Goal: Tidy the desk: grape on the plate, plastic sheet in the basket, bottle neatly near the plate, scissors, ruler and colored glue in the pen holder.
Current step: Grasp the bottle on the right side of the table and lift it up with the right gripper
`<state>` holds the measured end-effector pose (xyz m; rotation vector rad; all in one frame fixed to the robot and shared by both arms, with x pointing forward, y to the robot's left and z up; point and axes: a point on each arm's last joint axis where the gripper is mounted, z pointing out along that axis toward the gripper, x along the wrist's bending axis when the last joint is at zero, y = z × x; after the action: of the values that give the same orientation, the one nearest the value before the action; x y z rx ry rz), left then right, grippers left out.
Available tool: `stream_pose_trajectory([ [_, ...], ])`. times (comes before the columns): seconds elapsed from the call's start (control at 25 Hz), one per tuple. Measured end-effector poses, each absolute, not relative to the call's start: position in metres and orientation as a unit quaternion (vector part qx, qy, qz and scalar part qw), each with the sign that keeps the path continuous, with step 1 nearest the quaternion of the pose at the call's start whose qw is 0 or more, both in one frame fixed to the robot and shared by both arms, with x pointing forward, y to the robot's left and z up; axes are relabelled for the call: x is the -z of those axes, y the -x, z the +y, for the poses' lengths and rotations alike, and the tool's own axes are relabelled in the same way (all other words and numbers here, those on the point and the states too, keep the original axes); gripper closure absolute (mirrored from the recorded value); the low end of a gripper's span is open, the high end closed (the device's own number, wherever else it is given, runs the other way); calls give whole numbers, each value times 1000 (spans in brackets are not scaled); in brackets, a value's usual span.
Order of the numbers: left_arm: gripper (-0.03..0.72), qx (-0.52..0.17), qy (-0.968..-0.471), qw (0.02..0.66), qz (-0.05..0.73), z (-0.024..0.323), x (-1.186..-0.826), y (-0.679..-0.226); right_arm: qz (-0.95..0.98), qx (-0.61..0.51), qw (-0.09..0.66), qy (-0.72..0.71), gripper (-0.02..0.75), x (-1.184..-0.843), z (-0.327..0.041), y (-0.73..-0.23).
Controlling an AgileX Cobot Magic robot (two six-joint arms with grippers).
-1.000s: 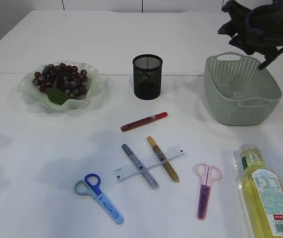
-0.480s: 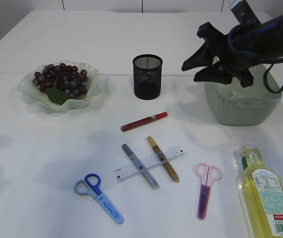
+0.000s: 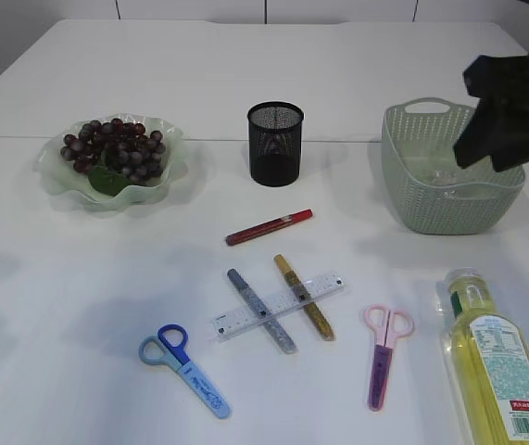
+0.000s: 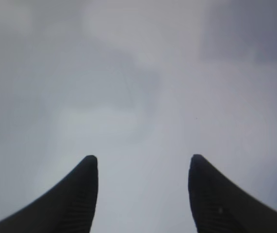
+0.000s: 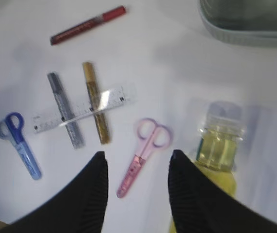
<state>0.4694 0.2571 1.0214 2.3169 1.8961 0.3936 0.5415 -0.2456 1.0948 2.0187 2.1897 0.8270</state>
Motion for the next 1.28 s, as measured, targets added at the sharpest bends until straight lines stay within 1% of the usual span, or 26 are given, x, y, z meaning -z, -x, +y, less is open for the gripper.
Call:
stream_pose_trajectory([
  [0.2,256,-124,-764,62,630,256,-1021,-469,715,-209,42,-666,396,-1107,-256,-516],
  [0.32,256,-117,-762,66,634,255,-1021,-468,709,-188,26,-679,396,-1103,-258,-504],
  [0.6,256,-113,-760,69,636,254,-1021,-468,704,-123,-28,-699,393,-1063,-262,-470],
  [0.72,256,-112,-760,70,637,254,-1021,-468,695,-109,-38,-710,367,-1049,-263,-463],
  [0.88,256,-107,-757,76,640,253,-1021,-468,681,-120,-19,-723,313,-1042,-260,-465],
  [1.0,256,-109,-756,84,640,252,-1021,-469,681,-113,24,-723,303,-1040,-252,-468],
  [1.12,256,-109,-755,87,641,251,-1021,-469,680,-90,58,-726,300,-1032,-241,-473],
  [1.28,256,-109,-755,89,641,251,-1021,-470,677,-68,52,-731,297,-1011,-232,-486],
])
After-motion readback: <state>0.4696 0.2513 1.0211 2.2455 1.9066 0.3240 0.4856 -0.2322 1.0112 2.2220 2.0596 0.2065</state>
